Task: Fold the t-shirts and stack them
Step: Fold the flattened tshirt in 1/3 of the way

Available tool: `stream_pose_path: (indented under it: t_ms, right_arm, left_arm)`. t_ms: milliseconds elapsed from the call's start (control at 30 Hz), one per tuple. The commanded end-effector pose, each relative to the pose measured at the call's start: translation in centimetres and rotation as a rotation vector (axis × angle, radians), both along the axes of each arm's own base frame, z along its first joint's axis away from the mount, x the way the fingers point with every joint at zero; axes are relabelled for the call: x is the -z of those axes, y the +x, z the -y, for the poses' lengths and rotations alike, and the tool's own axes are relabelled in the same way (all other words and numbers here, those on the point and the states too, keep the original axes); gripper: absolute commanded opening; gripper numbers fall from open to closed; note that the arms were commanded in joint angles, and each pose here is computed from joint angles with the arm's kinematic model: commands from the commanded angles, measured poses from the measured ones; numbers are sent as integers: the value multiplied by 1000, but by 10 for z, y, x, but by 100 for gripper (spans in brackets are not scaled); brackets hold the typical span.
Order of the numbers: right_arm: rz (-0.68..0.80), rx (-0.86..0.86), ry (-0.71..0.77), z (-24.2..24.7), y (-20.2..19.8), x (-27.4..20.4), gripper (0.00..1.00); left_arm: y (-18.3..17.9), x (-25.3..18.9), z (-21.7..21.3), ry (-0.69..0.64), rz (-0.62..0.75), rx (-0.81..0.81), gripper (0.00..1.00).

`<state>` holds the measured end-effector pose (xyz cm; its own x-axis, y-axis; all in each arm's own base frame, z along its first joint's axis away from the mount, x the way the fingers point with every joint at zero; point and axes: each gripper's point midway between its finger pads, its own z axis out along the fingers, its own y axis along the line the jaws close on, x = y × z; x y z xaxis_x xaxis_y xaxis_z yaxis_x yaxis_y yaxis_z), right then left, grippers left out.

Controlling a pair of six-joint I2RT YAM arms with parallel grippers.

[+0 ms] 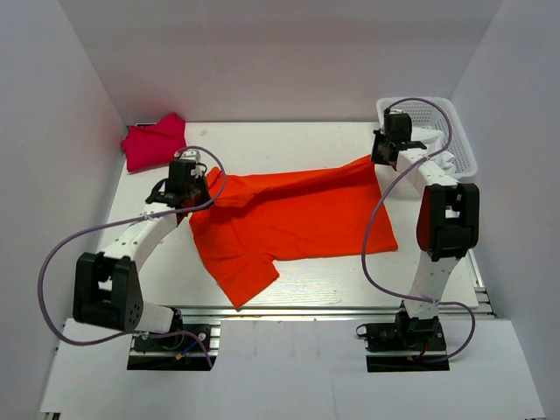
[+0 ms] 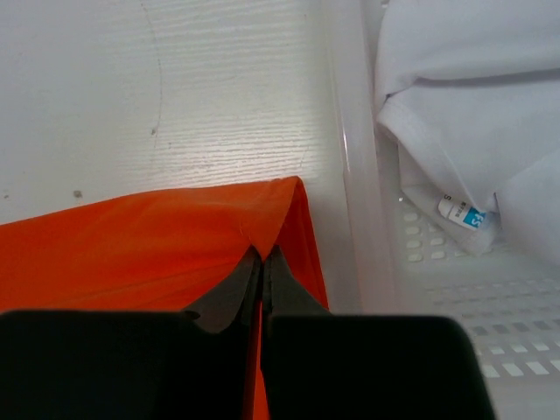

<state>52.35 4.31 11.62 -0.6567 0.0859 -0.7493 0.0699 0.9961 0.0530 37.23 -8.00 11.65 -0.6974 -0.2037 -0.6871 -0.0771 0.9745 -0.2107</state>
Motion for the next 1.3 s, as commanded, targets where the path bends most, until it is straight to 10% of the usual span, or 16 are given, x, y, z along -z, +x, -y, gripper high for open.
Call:
stream_pose_path:
  t_ms: [0,400,533,600,633,833,1100,1267]
  right_arm:
    - [70,17,-20,6,-6,-30,0]
    - [-1,29,-58,15,-39,0,9]
    - [-13,45,-66,19,-44,0,22]
    - [-8,34,-65,16,-44,-2,37]
    - [5,24,-56,15,-43,-6,41]
    - [63,-110,2,-12,-43,-29,89]
    - [100,-231,21,-43,-34,-42,89]
    - [70,-282,53,-59,-23,-31,89]
  left_arm:
    - [-22,-12,17,-118,21,22,0]
    - [-100,35,42,-265,-178,115,13]
    - [-120,38,52,-281,-232,185,42]
    - [-126,42,45,-245,-254,164,91]
    - [-120,39,37,-208,-237,131,100]
    - [-63,-9,17,-106,-49,4,100]
    - [24,-15,-11,53,24,-116,97]
    - [63,-1,-5,80,4,-83,67]
